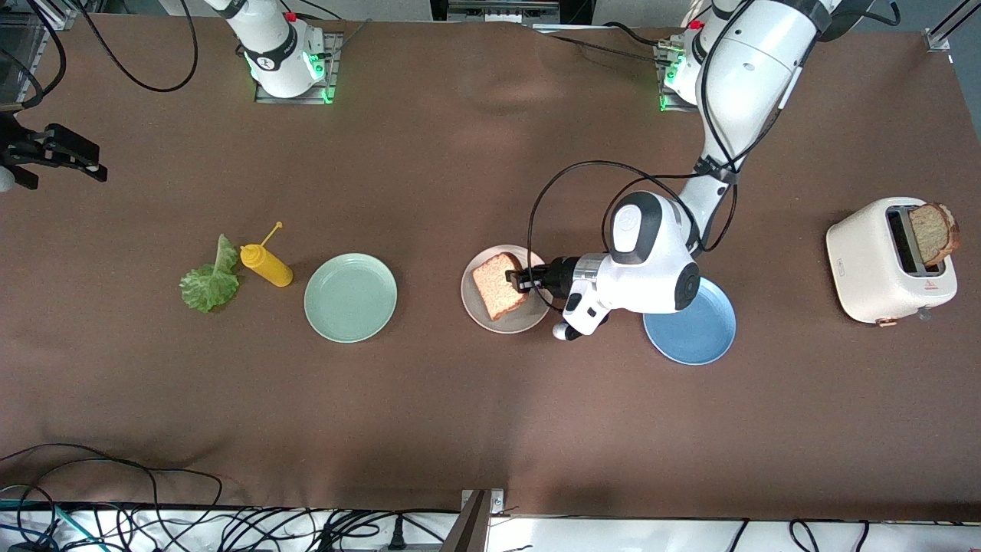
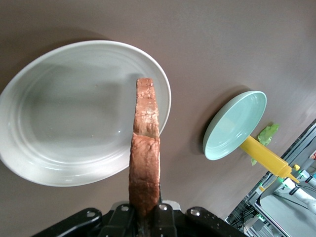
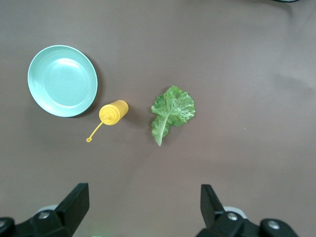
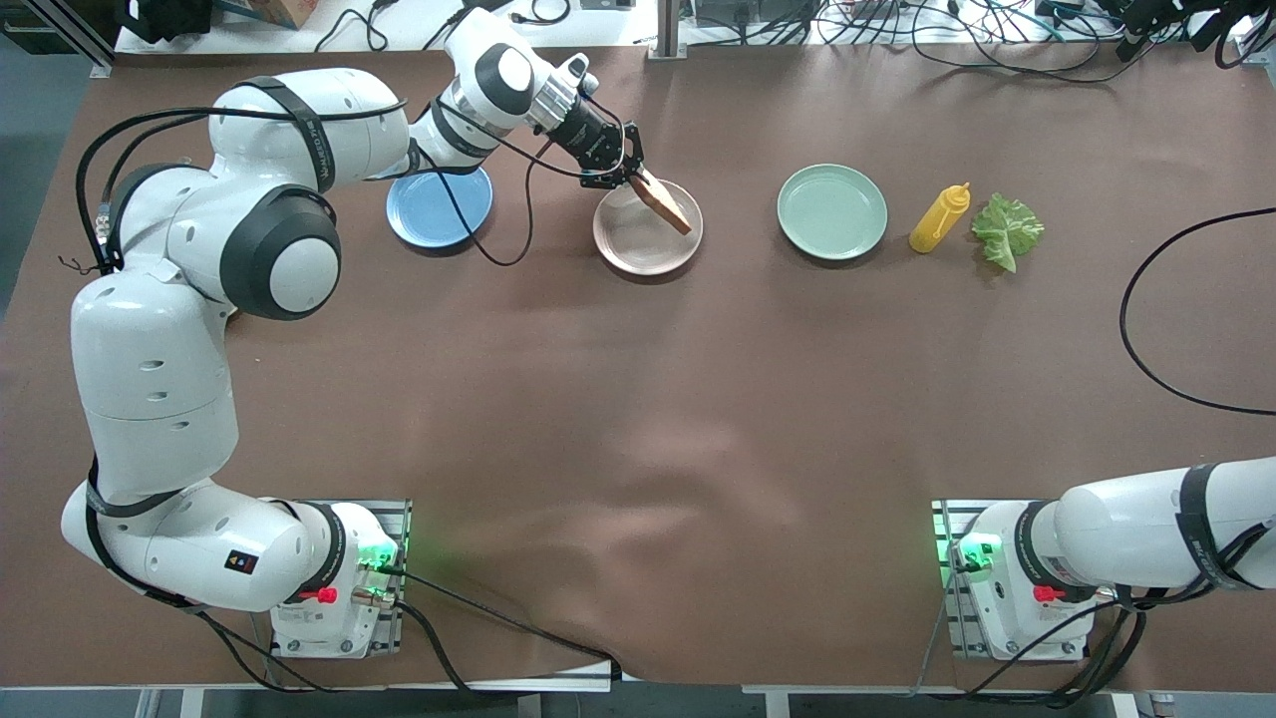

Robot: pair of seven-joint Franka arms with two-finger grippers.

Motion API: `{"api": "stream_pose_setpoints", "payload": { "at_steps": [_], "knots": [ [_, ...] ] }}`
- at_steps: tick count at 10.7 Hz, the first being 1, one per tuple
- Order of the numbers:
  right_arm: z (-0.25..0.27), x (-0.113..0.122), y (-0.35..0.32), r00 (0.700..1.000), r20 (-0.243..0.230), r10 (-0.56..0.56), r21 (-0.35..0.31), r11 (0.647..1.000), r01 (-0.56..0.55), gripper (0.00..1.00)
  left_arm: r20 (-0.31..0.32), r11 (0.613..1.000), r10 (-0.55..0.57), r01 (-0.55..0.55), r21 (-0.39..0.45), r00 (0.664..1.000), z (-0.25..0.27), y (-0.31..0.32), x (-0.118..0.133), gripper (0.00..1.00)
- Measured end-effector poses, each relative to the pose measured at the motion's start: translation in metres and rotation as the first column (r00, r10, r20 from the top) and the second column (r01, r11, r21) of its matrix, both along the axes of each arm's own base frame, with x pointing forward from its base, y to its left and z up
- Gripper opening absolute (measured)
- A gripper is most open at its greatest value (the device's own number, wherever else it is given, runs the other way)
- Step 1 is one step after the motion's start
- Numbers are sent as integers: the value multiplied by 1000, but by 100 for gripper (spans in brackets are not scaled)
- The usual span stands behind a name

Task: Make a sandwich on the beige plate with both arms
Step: 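Carry the bread slice with the left gripper onto the beige plate, then release the bread and withdraw the left gripper while the right gripper reaches out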

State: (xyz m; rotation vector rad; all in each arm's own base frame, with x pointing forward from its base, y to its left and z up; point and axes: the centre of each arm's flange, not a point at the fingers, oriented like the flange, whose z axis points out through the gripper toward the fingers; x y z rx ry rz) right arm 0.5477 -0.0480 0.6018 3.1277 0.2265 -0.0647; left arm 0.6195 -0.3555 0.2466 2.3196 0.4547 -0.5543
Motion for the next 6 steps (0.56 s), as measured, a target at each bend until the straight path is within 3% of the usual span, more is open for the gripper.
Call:
{"api": "stream_pose_setpoints", "payload": {
  "at_steps": [1, 4, 5, 6],
  "knots": [
    [0, 0, 0, 1000, 0, 0, 0, 1000, 0, 100, -2, 1000, 2, -2, 2, 1000, -3, 1, 1, 18],
    [0, 0, 0, 1000, 0, 0, 0, 1000, 0, 100, 5, 1000, 15, -15, 4, 1000, -1, 8, 7, 59],
    [0, 0, 0, 1000, 0, 0, 0, 1000, 0, 100, 6, 1000, 22, -23, 8, 1000, -2, 12, 9, 65],
    [0, 0, 0, 1000, 0, 0, 0, 1000, 0, 100, 7, 999, 36, -36, 12, 999, -3, 22, 14, 65]
  ]
}}
